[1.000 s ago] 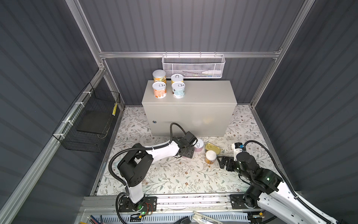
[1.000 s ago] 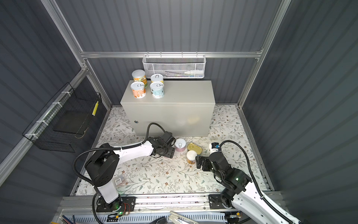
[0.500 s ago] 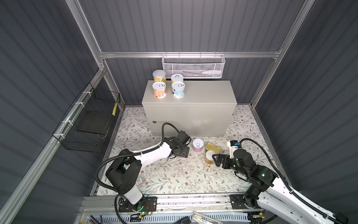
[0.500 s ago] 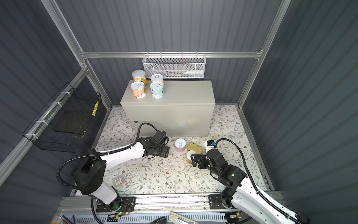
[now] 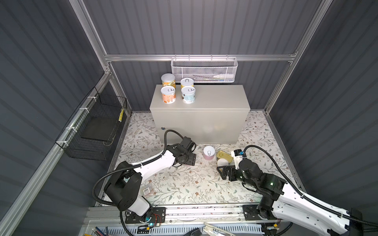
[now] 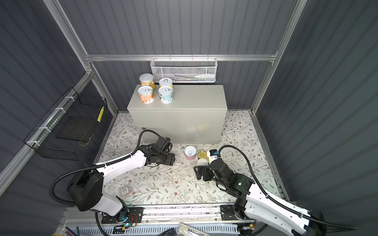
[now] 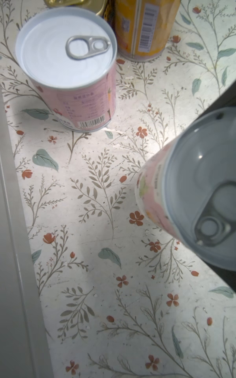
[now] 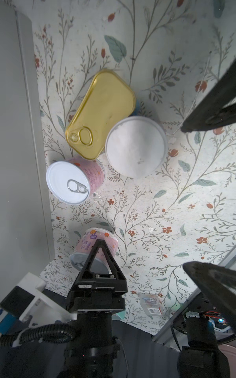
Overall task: Place and organize the canned foods onto the counter
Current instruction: 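Lift the pink can toward the right gripper while the right gripper approaches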
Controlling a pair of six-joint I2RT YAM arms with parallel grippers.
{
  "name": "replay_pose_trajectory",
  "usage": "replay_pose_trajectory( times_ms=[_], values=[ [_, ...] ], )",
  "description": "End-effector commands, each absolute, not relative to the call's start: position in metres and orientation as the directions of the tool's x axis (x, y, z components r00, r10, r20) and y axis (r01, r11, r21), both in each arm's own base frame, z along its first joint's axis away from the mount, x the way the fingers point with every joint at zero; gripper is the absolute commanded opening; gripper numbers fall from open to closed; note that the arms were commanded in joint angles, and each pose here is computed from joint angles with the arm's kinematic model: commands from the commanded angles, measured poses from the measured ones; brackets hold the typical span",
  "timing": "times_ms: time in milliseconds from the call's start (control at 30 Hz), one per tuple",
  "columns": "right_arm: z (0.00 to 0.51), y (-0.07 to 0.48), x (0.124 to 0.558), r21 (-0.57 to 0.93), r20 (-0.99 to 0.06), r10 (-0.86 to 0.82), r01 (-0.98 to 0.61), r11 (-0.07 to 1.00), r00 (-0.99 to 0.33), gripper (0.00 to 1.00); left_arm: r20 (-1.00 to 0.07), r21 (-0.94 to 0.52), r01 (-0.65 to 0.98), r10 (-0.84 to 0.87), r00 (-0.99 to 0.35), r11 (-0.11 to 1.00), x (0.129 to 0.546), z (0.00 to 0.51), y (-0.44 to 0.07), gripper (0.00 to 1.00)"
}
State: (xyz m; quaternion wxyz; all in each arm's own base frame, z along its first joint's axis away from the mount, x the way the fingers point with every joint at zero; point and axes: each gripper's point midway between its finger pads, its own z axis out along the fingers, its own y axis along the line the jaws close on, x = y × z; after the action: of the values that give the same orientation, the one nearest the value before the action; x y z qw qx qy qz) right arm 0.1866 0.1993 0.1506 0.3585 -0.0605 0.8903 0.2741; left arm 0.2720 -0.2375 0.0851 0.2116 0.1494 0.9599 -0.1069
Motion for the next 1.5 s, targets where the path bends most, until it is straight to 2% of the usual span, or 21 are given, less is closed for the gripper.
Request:
replay_pose_trajectory(
  times_ms=[0,200,567,933,1167,1467],
  values=[
    [0.175,0.209,0.191,0.423,-0.736,0.086,-0.358,0.832,-0.671,0.99,-0.469,-0.189,0.344,0.223,-0.854,0.92,0.27,0.106,-0.241,0.56],
    [0.188,0.223,0.183,0.376,-0.788,0.025,-0.449,0.81,-0.615,0.99,-0.473,-0.231,0.358,0.217,-0.854,0.905,0.26,0.121,-0.241,0.56],
    [0.211,0.257,0.163,0.201,-0.894,-0.132,-0.647,0.736,-0.427,0.99,-0.43,-0.355,0.441,0.275,-0.86,0.824,0.234,0.165,-0.257,0.54],
    [0.232,0.285,0.156,0.153,-0.946,-0.132,-0.763,0.628,-0.298,0.99,-0.395,-0.471,0.499,0.333,-0.857,0.728,0.208,0.206,-0.272,0.54],
    [0.236,0.295,0.15,0.126,-0.952,-0.157,-0.802,0.584,-0.264,0.99,-0.373,-0.524,0.522,0.37,-0.851,0.673,0.194,0.218,-0.278,0.54],
    [0.237,0.304,0.154,0.106,-0.956,-0.164,-0.807,0.581,-0.244,0.99,-0.37,-0.561,0.546,0.401,-0.838,0.623,0.188,0.23,-0.286,0.54]
  ],
)
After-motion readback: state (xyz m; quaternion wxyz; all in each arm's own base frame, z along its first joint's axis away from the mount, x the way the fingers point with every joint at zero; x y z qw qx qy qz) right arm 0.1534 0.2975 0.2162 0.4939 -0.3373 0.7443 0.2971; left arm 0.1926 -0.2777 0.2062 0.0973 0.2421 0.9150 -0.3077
